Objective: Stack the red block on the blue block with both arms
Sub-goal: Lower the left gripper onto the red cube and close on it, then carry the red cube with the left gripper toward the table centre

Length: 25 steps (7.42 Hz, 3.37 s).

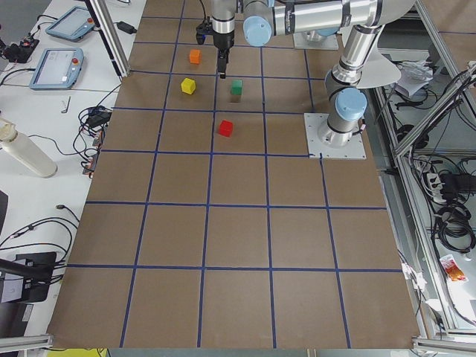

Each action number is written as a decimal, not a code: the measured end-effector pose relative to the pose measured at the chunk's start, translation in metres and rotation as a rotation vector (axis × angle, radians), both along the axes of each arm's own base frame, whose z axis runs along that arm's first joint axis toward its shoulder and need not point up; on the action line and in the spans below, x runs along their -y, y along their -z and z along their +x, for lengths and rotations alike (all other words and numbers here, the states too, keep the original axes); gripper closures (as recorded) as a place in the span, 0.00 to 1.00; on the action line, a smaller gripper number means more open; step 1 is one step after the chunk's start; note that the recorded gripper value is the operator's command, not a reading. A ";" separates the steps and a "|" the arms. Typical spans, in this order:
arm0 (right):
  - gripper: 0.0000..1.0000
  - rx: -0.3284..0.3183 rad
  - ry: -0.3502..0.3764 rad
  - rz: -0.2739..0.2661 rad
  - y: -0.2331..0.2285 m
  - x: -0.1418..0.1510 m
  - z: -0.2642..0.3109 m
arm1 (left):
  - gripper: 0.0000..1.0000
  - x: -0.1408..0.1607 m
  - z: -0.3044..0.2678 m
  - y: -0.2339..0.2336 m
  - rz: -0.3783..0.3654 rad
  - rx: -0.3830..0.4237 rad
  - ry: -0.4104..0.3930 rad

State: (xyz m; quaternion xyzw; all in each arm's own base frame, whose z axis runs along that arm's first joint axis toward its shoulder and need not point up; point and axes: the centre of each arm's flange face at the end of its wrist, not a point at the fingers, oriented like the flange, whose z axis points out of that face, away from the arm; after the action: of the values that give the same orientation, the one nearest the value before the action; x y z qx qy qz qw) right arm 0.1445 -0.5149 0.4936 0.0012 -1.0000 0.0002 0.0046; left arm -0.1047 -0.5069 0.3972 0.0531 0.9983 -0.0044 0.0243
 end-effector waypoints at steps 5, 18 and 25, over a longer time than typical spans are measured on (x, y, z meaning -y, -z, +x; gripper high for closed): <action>0.00 0.000 -0.002 0.001 0.001 0.000 0.001 | 0.00 0.003 0.074 0.116 0.078 -0.015 0.164; 0.00 0.000 -0.001 -0.006 0.000 0.001 0.001 | 0.85 0.029 0.065 0.168 0.107 0.034 0.233; 0.00 -0.013 0.010 -0.003 0.000 0.002 -0.008 | 0.86 0.040 -0.212 0.106 0.069 -0.170 0.018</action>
State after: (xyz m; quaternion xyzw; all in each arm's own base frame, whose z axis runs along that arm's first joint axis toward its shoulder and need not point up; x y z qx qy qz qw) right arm 0.1369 -0.5170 0.4938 -0.0038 -0.9999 0.0017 0.0112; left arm -0.3169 -0.5470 0.2909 0.0625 0.9958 0.0252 -0.0623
